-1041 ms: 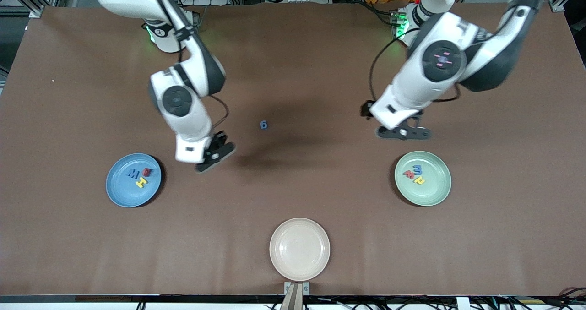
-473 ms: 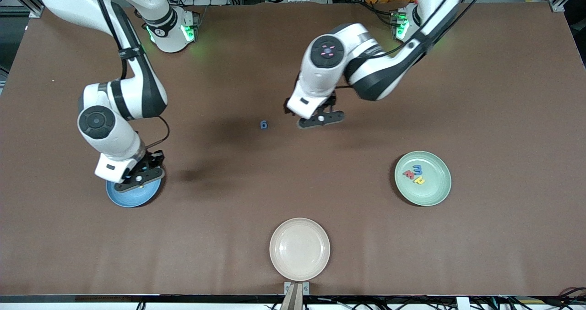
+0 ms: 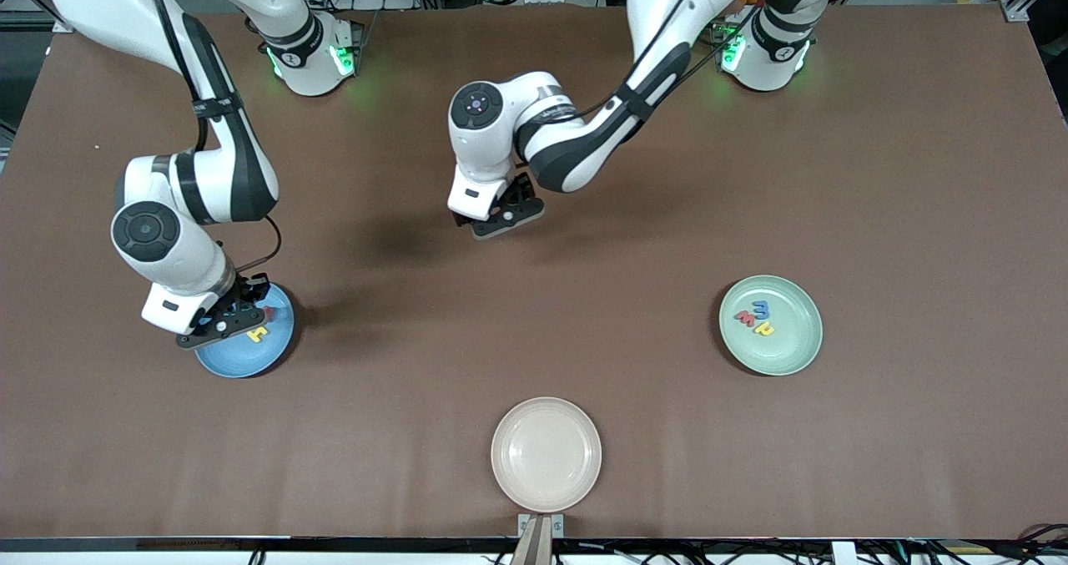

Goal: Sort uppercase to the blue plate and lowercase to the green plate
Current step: 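Carry the teal R to the blue plate while the left gripper reaches the blue g, then release the R on the blue plate while the left gripper grasps the blue g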

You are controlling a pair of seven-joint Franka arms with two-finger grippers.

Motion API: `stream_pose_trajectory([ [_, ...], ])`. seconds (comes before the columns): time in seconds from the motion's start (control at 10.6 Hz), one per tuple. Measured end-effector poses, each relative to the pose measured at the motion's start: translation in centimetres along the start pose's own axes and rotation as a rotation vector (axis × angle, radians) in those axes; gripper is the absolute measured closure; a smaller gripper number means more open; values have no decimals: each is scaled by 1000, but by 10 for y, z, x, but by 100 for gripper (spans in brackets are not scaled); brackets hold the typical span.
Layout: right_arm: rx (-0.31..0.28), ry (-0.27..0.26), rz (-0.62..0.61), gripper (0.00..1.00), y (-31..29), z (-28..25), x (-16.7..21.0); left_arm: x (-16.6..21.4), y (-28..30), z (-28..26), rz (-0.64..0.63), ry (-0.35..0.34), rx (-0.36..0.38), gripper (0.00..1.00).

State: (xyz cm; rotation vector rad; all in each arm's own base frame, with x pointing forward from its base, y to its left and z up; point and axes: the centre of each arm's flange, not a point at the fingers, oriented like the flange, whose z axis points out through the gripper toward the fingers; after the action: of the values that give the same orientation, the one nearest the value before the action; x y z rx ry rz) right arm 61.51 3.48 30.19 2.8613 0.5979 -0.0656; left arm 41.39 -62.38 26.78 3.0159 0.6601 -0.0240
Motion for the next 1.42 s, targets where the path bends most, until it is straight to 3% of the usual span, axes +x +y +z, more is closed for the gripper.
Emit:
stream_pose_trajectory([
  [0.19, 2, -9, 3, 37, 2, 3, -2, 6, 8, 8, -7, -2, -44, 0],
  [0.47, 3, -15, 1, 1, 1, 6, -2, 3, 9, 32, 103, -9, -33, 0],
  [0.76, 4, -17, 0, 0, 1, 7, -2, -15, 8, 52, 249, 24, 1, 0],
  [1.04, 15, -26, 26, 0, 9, 1, -7, -15, 5, 68, 301, 22, 23, 0],
  [1.42, 97, -33, 123, 0, 35, -75, -31, -21, 4, 82, 364, 13, 36, 0],
])
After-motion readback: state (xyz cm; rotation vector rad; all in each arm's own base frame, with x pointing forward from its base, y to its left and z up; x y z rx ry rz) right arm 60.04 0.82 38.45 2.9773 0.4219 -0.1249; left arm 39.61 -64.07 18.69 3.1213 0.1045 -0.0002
